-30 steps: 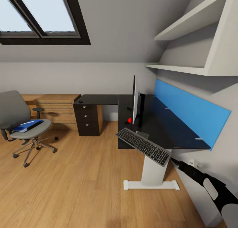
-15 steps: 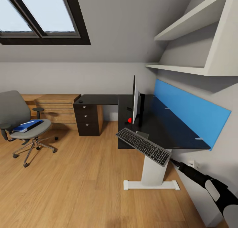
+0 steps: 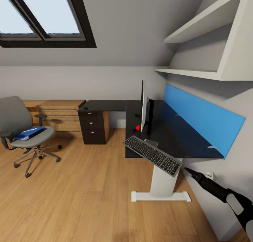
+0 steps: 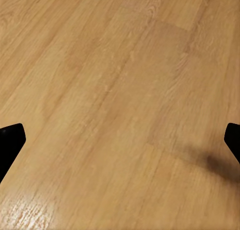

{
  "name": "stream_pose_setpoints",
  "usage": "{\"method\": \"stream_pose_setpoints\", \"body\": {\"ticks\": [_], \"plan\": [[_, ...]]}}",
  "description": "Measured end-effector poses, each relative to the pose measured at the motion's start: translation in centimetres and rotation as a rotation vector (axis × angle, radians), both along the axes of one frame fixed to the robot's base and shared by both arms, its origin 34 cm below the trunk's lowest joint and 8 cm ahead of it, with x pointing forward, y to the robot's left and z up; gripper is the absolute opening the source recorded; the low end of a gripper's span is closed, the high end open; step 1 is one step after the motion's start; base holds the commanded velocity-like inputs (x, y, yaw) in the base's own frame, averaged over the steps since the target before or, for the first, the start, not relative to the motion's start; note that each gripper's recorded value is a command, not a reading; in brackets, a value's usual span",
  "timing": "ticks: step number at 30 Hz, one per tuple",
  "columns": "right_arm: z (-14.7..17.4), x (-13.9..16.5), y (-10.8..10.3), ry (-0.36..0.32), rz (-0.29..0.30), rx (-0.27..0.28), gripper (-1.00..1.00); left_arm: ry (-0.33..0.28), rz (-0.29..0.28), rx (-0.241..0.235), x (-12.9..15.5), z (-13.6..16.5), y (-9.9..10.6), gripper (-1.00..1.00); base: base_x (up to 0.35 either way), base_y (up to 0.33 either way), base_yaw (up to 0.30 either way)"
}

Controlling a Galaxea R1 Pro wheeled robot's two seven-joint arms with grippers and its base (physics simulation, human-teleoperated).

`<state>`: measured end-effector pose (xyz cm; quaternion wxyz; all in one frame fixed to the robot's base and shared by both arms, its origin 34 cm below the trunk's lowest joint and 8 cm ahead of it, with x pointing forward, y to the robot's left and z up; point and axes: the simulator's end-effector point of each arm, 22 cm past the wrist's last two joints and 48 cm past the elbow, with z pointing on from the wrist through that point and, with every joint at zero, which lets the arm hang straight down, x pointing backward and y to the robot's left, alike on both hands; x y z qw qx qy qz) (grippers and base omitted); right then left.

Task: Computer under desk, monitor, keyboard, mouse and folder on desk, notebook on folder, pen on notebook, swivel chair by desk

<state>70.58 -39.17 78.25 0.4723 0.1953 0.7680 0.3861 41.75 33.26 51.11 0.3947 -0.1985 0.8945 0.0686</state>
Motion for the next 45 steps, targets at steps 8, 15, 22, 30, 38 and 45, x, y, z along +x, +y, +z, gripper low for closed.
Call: {"method": "stream_pose_setpoints", "body": {"ticks": [8,15,22,30,38,45], "plan": [[0.0,-0.3,0.0,0.003,0.002,0.023,1.00,0.000,0.000,0.000,0.0,0.0,0.0,1.00,0.000,0.000,0.000],[0.0,-0.3,0.0,0.004,0.002,0.029,1.00,0.000,-0.001,-0.001,0.0,0.0,0.0,1.00,0.000,0.000,0.000],[0.2,-0.3,0.1,0.006,0.001,0.053,1.00,0.000,-0.001,-0.001,0.0,0.0,0.0,1.00,0.000,0.000,0.000],[1.0,-0.3,0.4,0.008,-0.003,0.147,1.00,0.000,-0.001,-0.001,0.0,0.0,0.0,1.00,0.000,0.000,0.000],[0.0,-0.6,0.2,0.023,-0.004,0.194,1.00,-0.001,-0.002,-0.001,-0.1,-1.4,0.0,1.00,0.000,0.000,0.000],[-0.4,-0.7,-0.1,0.024,-0.007,0.202,1.00,0.000,-0.002,0.000,-0.1,-2.0,-0.1,1.00,0.000,0.000,0.000]]}}
